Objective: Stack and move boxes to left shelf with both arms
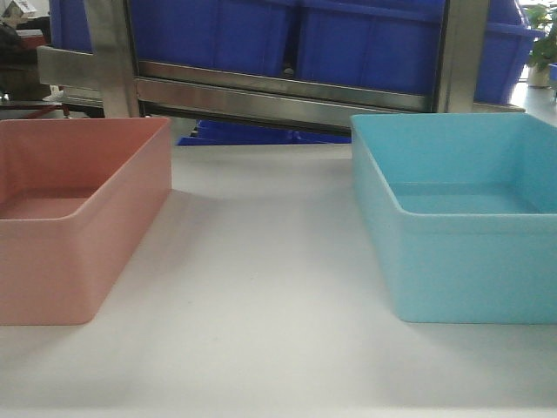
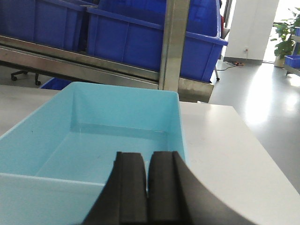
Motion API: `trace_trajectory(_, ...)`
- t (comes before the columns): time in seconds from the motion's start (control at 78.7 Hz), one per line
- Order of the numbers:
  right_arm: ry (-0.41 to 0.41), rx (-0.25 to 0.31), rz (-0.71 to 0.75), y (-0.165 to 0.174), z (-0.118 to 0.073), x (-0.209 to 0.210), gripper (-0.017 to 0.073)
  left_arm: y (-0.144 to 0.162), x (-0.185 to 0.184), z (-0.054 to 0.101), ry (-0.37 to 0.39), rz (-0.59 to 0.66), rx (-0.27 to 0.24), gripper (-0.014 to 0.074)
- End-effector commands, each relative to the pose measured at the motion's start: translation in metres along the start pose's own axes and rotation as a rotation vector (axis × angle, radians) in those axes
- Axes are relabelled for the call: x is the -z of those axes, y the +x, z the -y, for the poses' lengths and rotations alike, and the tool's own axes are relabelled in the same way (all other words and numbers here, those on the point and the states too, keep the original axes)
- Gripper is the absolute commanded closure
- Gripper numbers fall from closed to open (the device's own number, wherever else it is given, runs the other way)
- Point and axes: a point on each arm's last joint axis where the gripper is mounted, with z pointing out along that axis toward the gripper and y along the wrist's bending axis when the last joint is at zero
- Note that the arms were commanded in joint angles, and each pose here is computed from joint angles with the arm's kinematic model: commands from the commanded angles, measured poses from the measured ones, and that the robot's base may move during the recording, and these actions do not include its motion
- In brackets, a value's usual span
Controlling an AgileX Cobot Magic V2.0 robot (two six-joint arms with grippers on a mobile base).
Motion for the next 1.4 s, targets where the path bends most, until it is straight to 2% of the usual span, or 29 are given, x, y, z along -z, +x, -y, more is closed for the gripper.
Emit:
trace_trajectory(0.0,0.002,0.012,0.13,-0.017,0.0,0.003,0.051,-0.007,0.031,-0.001,-0.014,0.089,-0.002,0.0477)
trace_trajectory(0.127,0.002,0.012,0.13,-0.017,0.0,0.003,0.051,-0.005,0.028,-0.003,-0.022,0.06,-0.006,0.0606)
trace_trajectory(0.28,0.002,0.012,0.13,-0.017,0.0,0.003,0.051,-0.003,0.029,-0.002,-0.016,0.046,-0.004,0.0597)
trace_trajectory(0.47,0.002,0.012,0.13,-0.017,0.0,0.003,0.051,0.0,0.049,0.006,0.069,-0.006,0.028,0.0597)
trace_trajectory(0.572,0.002,0.012,0.13,-0.017,0.0,0.003,0.051,0.0,0.066,0.013,0.084,-0.006,0.013,0.0597)
trace_trajectory(0.763,0.002,0.012,0.13,-0.017,0.0,0.003,0.051,0.002,0.099,0.038,0.093,0.056,0.071,0.0597)
trace_trajectory(0.928,0.002,0.012,0.13,-0.017,0.0,0.003,0.051,0.005,0.116,0.071,0.144,0.084,0.154,0.0597)
trace_trajectory(0.991,0.002,0.012,0.13,-0.017,0.0,0.003,0.051,0.006,0.12,0.083,0.155,0.089,0.168,0.0597)
trace_trajectory(1.233,0.002,0.012,0.13,-0.017,0.0,0.003,0.051,0.022,0.123,0.134,0.203,0.105,0.146,0.0597)
trace_trajectory(1.385,0.002,0.012,0.13,-0.017,0.0,0.003,0.051,0.043,0.114,0.158,0.221,0.081,0.147,0.0597)
